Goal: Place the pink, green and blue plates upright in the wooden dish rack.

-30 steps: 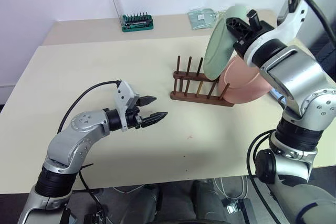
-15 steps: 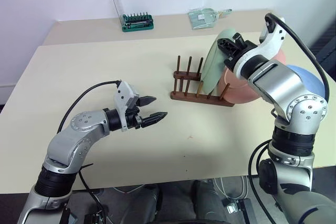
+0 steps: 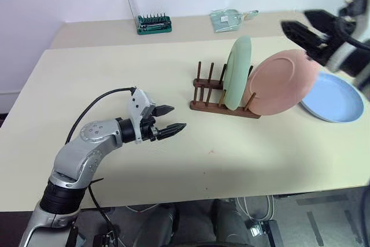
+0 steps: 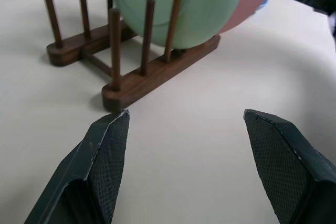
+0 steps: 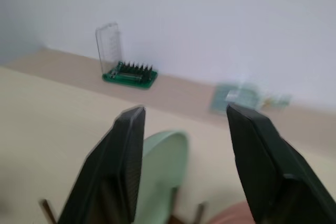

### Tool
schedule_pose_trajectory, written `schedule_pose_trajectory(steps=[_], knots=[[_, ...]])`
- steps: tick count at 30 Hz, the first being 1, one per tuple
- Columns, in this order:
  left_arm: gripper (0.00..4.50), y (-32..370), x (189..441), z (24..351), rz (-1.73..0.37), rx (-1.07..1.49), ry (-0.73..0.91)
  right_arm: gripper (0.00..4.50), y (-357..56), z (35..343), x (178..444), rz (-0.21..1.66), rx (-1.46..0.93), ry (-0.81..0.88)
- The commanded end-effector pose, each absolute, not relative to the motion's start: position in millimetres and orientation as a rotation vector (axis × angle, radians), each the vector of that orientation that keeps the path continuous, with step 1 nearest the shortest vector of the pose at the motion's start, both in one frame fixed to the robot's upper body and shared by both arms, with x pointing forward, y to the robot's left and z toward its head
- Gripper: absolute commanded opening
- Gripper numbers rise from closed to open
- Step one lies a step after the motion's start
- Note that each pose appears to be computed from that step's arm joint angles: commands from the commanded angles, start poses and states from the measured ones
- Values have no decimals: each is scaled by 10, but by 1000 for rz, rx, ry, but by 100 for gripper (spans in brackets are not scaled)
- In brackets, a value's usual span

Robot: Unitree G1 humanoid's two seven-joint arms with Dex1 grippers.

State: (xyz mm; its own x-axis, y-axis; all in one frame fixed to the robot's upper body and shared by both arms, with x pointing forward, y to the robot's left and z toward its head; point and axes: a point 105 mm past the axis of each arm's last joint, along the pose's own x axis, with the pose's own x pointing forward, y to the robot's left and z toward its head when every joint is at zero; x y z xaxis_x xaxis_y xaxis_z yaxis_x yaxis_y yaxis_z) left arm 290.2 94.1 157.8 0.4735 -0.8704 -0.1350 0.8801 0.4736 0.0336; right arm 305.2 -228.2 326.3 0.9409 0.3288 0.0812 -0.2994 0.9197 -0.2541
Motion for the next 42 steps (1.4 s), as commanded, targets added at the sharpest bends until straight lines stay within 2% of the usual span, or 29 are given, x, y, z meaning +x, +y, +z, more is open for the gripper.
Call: schedule_pose_trajectory(steps=[1,2,5,10,15,19,24,27,28,34,40,42], knots=[[360,876,2903,1681,-1105,131,58,423,-2825,3506,2730,260,-301,-184],[360,862,2900,1683,-1117,130,59,448,-2994,3426,2666,215,-337,-145],[360,807,2878,1677,-1168,130,68,448,-3322,2995,2502,160,-437,30],[360,724,2846,1673,-1238,156,77,448,-3329,2252,2443,249,-576,280],[360,681,2872,1695,-1248,160,66,448,-3435,1825,2779,188,-737,334],[360,666,2873,1702,-1247,162,61,448,-3515,1650,3028,148,-822,331],[360,678,2851,1707,-1232,163,55,448,-3687,1288,3297,118,-826,420],[360,700,2849,1706,-1215,165,53,364,-3795,1206,3398,87,-846,444],[360,710,2845,1708,-1208,165,52,323,-3822,1199,3418,81,-856,450],[360,741,2831,1696,-1184,163,53,5,-3889,1252,3465,64,-879,435],[360,761,2837,1691,-1169,165,55,1,-3846,1685,3469,-19,-971,268],[360,820,2899,1702,-1134,173,50,1,-3800,2322,3404,-141,-1073,92]])
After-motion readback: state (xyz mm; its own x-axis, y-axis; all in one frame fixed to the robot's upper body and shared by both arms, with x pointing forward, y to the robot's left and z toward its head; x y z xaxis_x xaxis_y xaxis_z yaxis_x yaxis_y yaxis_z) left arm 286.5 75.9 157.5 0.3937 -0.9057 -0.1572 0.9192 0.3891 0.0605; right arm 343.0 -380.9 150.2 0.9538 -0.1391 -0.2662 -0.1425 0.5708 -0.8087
